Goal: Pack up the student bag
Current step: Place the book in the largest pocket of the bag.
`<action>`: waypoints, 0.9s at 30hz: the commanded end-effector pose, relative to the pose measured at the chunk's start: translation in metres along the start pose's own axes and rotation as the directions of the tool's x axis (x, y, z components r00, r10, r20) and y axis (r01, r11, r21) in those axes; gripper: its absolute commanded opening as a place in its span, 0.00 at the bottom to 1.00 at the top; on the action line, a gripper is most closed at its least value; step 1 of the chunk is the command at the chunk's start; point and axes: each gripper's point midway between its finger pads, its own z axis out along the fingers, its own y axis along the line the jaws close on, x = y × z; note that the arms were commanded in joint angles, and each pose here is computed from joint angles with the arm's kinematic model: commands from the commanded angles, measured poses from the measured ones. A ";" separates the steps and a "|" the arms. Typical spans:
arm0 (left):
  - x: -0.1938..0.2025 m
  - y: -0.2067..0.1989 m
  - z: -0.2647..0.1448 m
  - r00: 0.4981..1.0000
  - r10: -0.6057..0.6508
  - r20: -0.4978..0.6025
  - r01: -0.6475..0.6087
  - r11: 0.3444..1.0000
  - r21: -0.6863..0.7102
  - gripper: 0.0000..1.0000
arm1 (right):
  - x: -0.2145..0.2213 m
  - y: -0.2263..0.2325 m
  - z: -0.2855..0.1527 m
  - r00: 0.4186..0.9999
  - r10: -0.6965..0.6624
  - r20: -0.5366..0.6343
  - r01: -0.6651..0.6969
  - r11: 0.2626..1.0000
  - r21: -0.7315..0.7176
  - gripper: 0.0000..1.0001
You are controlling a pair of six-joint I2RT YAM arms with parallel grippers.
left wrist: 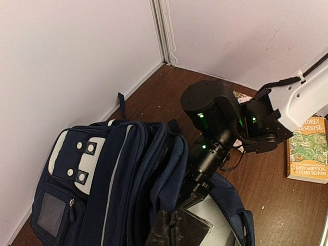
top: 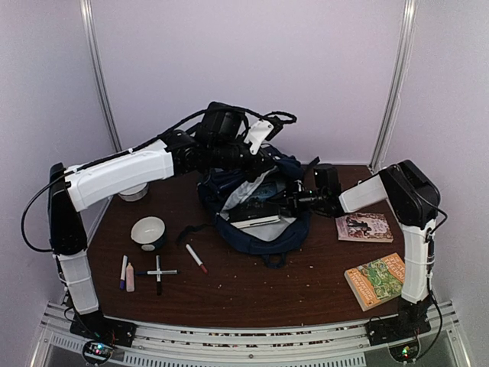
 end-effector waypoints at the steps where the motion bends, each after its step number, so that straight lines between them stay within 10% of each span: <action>1: -0.088 -0.006 -0.052 0.957 0.035 0.289 -0.037 0.999 0.002 0.00 | -0.021 0.011 0.002 0.990 -0.120 0.080 0.117 0.992 0.039 0.08; 17: -0.055 0.004 -0.041 0.970 0.050 0.236 -0.033 0.997 -0.076 0.00 | 0.012 0.011 -0.046 0.957 -0.259 0.129 0.217 0.937 0.272 0.75; 27: -0.033 0.008 -0.037 0.974 -0.016 0.226 0.038 0.995 -0.092 0.00 | 0.064 0.017 -0.107 0.781 -0.624 -0.040 0.573 0.689 0.444 0.69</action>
